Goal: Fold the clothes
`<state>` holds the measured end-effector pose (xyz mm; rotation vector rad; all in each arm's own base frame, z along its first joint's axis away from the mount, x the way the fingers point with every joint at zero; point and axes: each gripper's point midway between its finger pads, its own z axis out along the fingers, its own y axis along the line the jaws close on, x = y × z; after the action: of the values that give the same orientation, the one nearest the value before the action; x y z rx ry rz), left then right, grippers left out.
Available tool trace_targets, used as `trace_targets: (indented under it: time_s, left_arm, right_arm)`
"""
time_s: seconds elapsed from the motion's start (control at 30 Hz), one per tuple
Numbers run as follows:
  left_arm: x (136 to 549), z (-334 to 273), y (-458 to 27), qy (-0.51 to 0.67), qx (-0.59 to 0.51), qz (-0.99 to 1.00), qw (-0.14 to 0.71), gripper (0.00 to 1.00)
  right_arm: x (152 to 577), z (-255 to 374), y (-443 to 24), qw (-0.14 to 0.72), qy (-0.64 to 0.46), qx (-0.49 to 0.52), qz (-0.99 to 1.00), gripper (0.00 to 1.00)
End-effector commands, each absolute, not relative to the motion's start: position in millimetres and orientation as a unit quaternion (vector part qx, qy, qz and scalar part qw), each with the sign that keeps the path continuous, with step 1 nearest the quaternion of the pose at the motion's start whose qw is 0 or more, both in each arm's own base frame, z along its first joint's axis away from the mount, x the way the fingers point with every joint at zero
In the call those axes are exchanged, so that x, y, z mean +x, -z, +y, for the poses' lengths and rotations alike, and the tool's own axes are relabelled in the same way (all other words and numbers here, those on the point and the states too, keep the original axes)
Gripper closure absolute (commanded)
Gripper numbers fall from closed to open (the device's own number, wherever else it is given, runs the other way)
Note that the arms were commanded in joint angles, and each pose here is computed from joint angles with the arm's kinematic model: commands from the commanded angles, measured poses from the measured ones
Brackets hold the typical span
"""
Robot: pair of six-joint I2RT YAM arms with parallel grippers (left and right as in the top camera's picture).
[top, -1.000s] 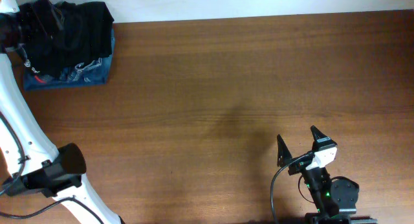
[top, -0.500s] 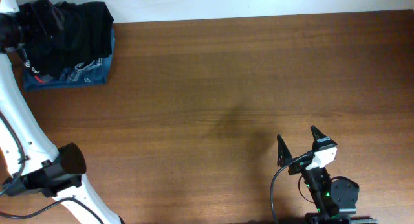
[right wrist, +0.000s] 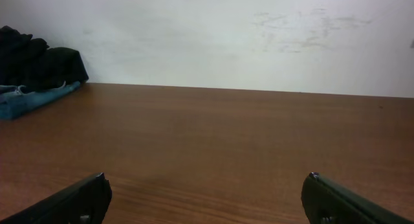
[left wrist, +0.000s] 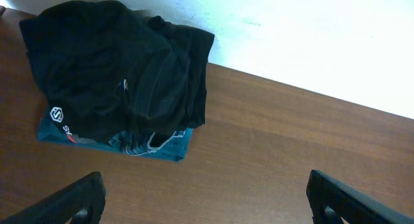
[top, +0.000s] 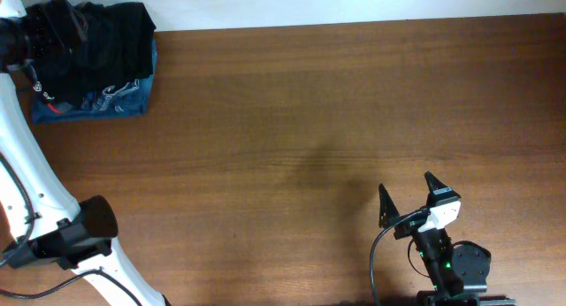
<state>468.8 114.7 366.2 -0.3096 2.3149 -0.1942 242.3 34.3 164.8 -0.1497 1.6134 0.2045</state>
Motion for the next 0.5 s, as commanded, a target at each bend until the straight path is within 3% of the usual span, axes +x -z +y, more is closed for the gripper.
trace_targets:
  time_s: [0.0,0.23,0.47]
  left_arm:
    - [470,116,-364,0.080,-0.121,0.911,0.387,0.01]
    - [474,92,-366,0.089,-0.097,0.913,0.386,0.01]
    - [472,10,-384,0.119,-0.017,0.910,0.396,0.01]
  right_arm:
    - [243,31,-162,0.683,-0.089,-0.059,0.723,0.01]
    - [243,31,-162,0.683,-0.089,-0.059,0.723,0.01]
    - [243,31,-162,0.683,-0.089,-0.059,0.723,0.01]
